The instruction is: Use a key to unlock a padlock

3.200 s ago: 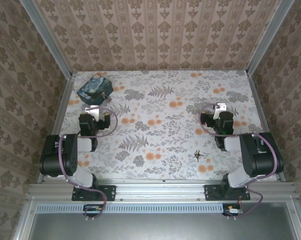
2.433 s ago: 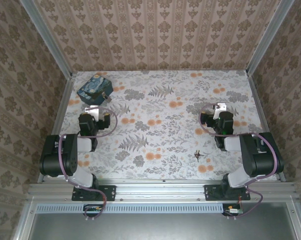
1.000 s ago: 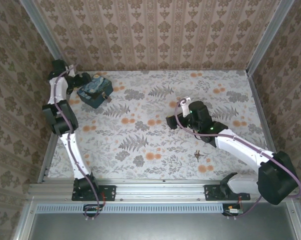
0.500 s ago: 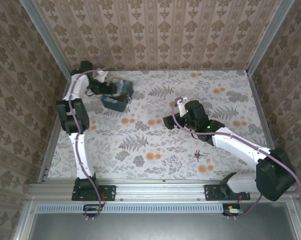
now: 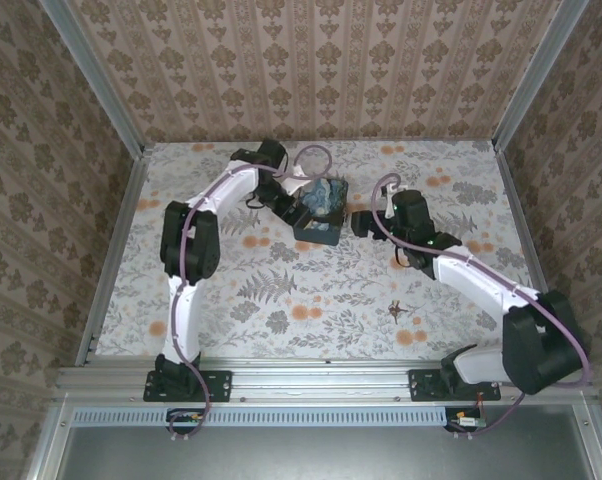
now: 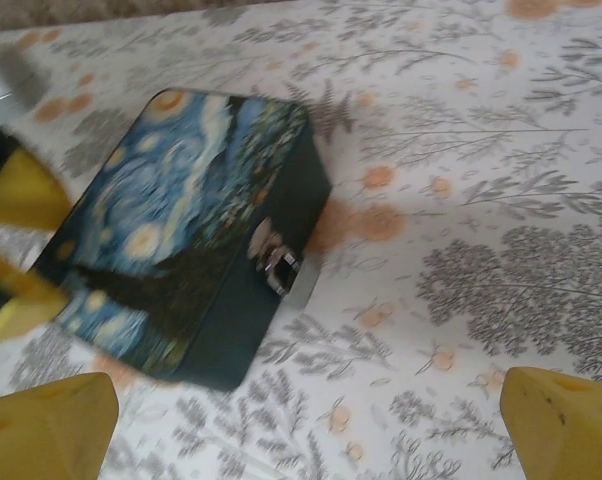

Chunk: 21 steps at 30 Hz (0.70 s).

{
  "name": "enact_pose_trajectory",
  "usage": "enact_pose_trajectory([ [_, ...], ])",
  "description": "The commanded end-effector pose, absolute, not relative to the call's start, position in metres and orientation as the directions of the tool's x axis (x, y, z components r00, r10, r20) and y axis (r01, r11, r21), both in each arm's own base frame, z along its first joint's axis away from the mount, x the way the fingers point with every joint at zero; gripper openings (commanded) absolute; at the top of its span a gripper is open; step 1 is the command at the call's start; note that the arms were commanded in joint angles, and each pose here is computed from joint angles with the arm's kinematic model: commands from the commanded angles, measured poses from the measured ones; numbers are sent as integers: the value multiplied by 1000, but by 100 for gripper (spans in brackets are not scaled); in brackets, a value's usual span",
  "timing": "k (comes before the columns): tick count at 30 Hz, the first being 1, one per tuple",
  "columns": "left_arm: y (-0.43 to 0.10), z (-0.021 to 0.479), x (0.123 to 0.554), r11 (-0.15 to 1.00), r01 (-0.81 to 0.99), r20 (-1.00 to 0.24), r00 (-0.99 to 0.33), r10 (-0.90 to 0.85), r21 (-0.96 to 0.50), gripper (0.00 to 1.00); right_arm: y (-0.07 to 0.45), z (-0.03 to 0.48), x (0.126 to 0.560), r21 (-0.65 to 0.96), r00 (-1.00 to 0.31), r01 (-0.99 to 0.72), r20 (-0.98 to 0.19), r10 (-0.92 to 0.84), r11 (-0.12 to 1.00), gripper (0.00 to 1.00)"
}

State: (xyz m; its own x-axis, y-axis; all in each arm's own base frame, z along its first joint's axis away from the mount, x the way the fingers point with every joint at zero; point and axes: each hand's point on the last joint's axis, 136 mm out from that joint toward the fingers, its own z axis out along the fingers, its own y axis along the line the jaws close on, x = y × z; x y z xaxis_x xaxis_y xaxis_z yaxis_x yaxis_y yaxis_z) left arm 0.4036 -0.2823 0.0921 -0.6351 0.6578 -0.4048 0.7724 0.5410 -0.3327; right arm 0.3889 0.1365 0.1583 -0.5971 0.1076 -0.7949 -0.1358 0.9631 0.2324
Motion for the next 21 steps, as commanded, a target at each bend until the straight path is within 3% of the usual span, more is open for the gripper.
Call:
enact_pose_trajectory([
  [1, -265, 157, 431, 647, 681, -554, -703, 445, -345, 87, 144, 165, 429, 312, -571, -123, -799, 190, 942, 100],
  [8, -263, 152, 377, 697, 479, -483, -849, 214, -534, 86, 168, 153, 514, 432, -599, -205, -765, 237, 878, 100],
  [14, -304, 127, 308, 590, 438, -400, -894, 203, -678, 85, 204, 139, 559, 538, -649, -332, -727, 226, 775, 100],
  [21, -329, 116, 327, 537, 415, -427, -898, 108, -735, 85, 235, 130, 566, 576, -667, -470, -728, 158, 669, 100],
])
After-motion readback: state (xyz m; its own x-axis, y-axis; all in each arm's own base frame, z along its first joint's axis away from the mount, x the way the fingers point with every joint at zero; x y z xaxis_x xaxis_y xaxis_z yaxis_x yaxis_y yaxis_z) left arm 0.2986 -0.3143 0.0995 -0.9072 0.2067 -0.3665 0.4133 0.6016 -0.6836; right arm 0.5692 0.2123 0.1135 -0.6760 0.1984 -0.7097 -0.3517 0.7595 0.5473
